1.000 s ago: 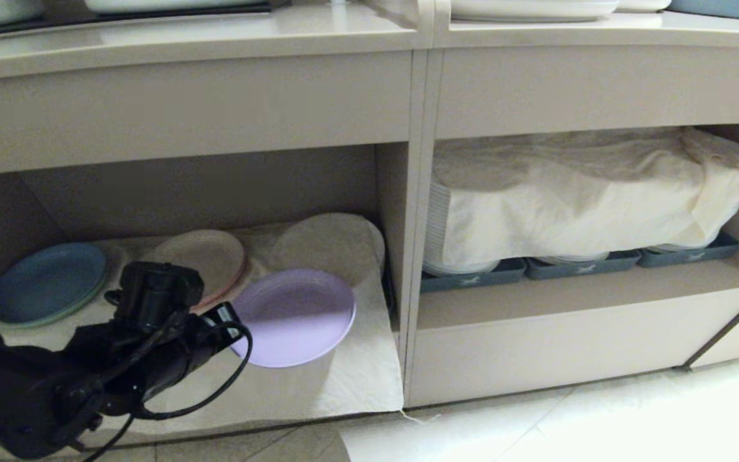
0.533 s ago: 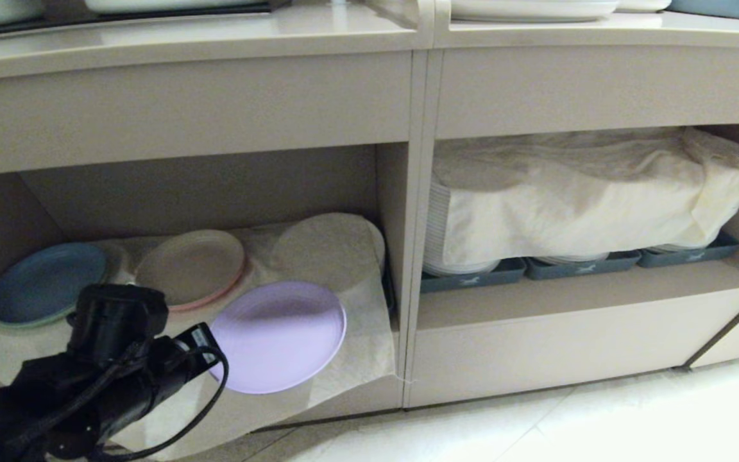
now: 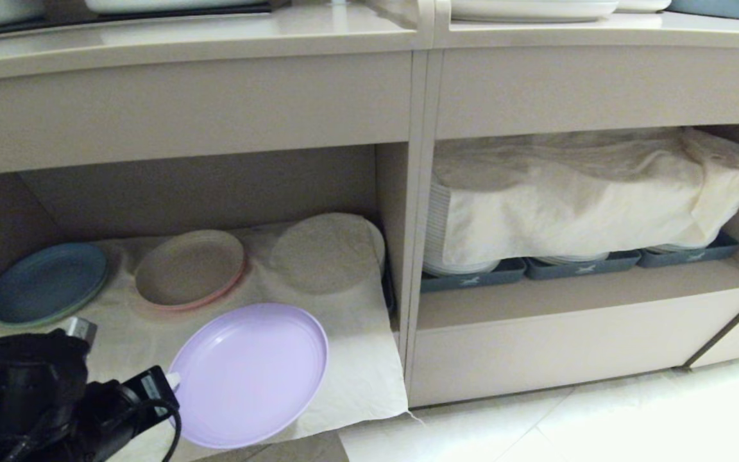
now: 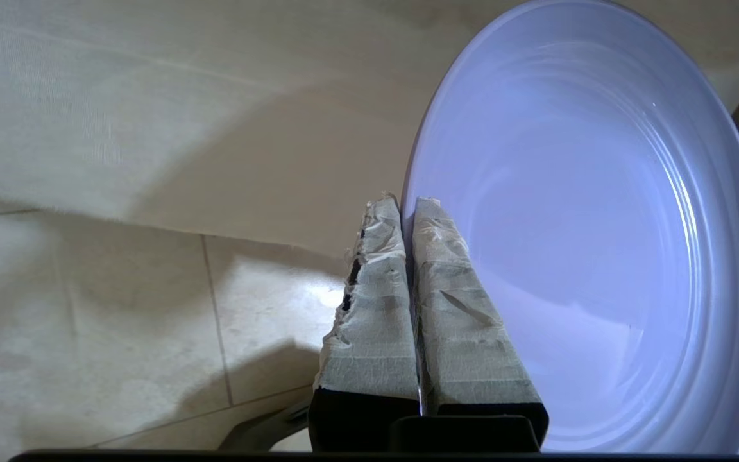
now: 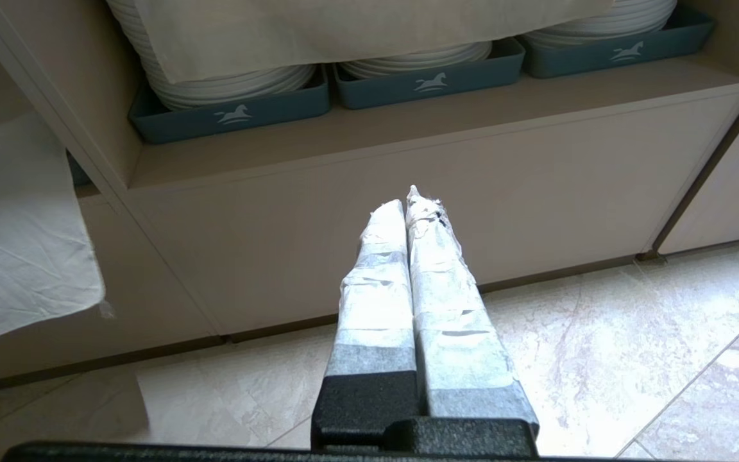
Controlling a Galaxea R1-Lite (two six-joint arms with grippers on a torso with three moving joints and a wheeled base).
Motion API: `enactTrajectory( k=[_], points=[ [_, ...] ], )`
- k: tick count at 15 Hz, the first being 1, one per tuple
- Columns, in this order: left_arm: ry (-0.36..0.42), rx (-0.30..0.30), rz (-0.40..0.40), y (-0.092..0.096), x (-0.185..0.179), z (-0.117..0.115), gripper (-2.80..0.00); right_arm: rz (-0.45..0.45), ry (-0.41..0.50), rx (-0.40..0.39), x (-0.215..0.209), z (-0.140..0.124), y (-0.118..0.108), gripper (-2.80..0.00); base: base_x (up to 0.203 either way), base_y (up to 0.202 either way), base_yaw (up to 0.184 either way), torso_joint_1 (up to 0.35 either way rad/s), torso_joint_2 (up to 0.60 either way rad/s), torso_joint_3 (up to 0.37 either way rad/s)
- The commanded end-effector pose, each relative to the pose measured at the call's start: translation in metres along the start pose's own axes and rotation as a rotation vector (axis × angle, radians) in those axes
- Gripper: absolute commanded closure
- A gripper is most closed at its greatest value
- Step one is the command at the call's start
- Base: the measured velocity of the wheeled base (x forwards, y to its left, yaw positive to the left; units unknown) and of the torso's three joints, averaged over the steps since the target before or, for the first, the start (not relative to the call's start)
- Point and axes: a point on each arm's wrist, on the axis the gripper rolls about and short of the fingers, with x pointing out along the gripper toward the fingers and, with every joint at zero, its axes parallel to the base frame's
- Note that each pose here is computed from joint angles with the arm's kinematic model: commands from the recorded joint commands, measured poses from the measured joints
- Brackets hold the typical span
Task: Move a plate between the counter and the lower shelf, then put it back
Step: Put the plate
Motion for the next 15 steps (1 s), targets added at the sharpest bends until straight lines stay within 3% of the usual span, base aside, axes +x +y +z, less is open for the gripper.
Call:
enactTrajectory(
  k=[1,11,15],
  points=[
    [-0.027,-0.006,-0.021,0.005,-0.013,0.0,0.0,0.001,-0.001,0.001,0.0,0.0,0.0,0.0,0.0,0.0,0.0,0.0,0.0,0.0],
    [-0.042,-0.004,-0.03,0.017,-0.042,-0.001,0.0,0.001,-0.001,0.001,0.0,0.0,0.0,0.0,0.0,0.0,0.0,0.0,0.0,0.0],
    [-0.046,0.035,-0.044,0.025,-0.058,-0.005,0.0,0.001,0.0,0.001,0.0,0.0,0.0,0.0,0.0,0.0,0.0,0.0,0.0,0.0]
  ],
)
